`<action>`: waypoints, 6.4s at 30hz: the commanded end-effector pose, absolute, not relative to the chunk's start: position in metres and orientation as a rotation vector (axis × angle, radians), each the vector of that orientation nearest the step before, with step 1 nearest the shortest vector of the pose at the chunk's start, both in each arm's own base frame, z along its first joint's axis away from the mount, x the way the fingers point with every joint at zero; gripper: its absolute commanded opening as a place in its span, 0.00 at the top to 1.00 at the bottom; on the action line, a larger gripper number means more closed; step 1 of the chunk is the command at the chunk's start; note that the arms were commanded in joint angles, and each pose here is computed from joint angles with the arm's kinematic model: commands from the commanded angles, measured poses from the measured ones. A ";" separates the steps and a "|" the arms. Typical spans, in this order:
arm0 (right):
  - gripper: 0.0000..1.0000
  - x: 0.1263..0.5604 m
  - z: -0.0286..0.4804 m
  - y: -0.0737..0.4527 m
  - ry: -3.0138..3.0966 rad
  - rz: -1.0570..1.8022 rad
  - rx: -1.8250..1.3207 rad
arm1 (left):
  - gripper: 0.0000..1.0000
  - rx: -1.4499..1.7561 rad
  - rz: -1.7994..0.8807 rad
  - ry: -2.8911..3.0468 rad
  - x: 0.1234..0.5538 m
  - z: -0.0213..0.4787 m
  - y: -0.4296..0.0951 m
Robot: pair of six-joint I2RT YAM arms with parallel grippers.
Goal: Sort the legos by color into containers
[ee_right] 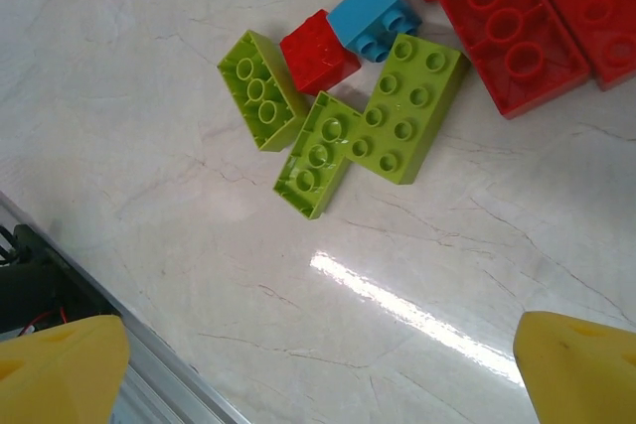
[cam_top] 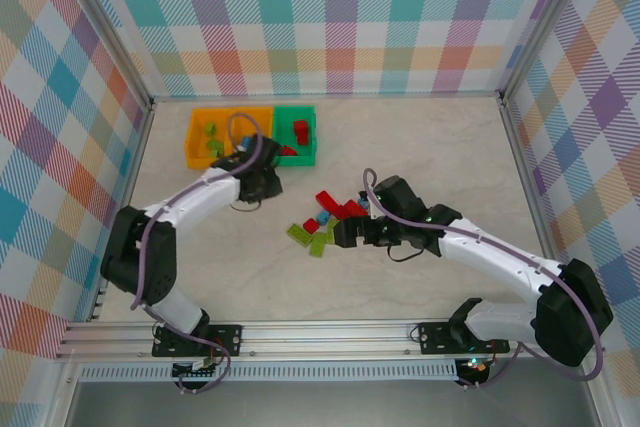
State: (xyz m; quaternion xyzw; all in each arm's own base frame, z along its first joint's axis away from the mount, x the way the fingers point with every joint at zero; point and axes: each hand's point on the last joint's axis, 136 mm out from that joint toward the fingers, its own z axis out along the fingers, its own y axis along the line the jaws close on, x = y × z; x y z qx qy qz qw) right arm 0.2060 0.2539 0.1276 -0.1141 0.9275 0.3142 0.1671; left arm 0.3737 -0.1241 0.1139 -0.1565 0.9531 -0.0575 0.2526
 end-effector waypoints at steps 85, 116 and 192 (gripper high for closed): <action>0.74 0.460 0.215 0.396 1.930 0.543 -0.526 | 0.00 0.618 -0.084 2.166 0.255 0.218 -0.122; 0.37 0.462 0.223 0.378 1.908 0.474 -0.557 | 0.00 0.604 -0.032 2.175 0.264 0.207 -0.118; 0.00 0.192 0.217 0.186 2.440 0.778 -0.182 | 0.46 -0.193 -0.048 2.293 0.570 0.181 -0.082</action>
